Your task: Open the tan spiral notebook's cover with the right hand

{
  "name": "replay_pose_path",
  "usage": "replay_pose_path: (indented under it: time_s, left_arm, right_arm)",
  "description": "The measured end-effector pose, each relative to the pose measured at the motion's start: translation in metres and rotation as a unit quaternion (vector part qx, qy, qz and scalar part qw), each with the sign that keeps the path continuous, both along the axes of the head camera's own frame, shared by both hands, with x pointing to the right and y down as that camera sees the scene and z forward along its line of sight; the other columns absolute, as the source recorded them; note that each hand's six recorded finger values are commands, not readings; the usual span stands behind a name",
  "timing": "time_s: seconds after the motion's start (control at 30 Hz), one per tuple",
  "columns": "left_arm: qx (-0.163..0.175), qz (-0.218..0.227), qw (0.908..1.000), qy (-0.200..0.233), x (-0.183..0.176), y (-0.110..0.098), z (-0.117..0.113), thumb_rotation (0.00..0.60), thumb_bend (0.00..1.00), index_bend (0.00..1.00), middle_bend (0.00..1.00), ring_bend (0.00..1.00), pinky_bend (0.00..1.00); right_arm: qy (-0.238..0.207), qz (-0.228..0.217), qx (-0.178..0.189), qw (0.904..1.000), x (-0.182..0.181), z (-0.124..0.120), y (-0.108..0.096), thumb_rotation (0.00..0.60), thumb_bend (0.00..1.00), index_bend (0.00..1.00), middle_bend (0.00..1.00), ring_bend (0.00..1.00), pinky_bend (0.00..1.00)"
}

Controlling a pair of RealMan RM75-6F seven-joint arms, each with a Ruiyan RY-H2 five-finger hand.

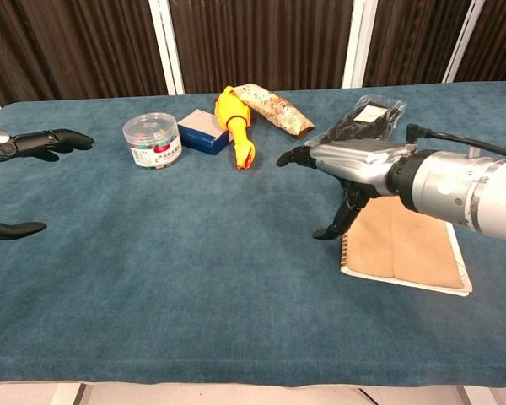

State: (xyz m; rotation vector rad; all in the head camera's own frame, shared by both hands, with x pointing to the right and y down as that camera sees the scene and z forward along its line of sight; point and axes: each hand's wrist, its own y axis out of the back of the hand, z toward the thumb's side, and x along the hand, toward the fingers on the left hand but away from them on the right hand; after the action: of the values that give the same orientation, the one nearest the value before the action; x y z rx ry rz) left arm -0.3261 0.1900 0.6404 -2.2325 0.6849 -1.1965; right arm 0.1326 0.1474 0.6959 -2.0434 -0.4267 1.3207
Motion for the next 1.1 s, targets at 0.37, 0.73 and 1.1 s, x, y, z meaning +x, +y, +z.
replay_pose_path:
  time_s: [0.37, 0.73, 1.1]
  left_arm:
    - [0.051, 0.002, 0.9981, -0.035, -0.032, 0.024, -0.025, 0.6, 0.32, 0.0, 0.04, 0.03, 0.11]
    - [0.139, -0.027, 0.9845, -0.103, -0.114, 0.096, -0.062, 0.6, 0.32, 0.0, 0.04, 0.03, 0.1]
    - [0.144, -0.032, 0.9834, -0.106, -0.124, 0.129, -0.054, 0.6, 0.32, 0.0, 0.04, 0.03, 0.1]
  right_arm:
    - [0.017, -0.012, 0.036, 0.9991, 0.034, -0.026, 0.007, 0.6, 0.17, 0.0, 0.0, 0.0, 0.0]
    - [0.054, 0.004, 0.042, 0.9976, 0.149, -0.042, 0.064, 0.6, 0.17, 0.02, 0.0, 0.0, 0.0]
    - [0.051, 0.011, 0.031, 0.9982, 0.176, -0.015, 0.092, 0.6, 0.17, 0.14, 0.0, 0.0, 0.0]
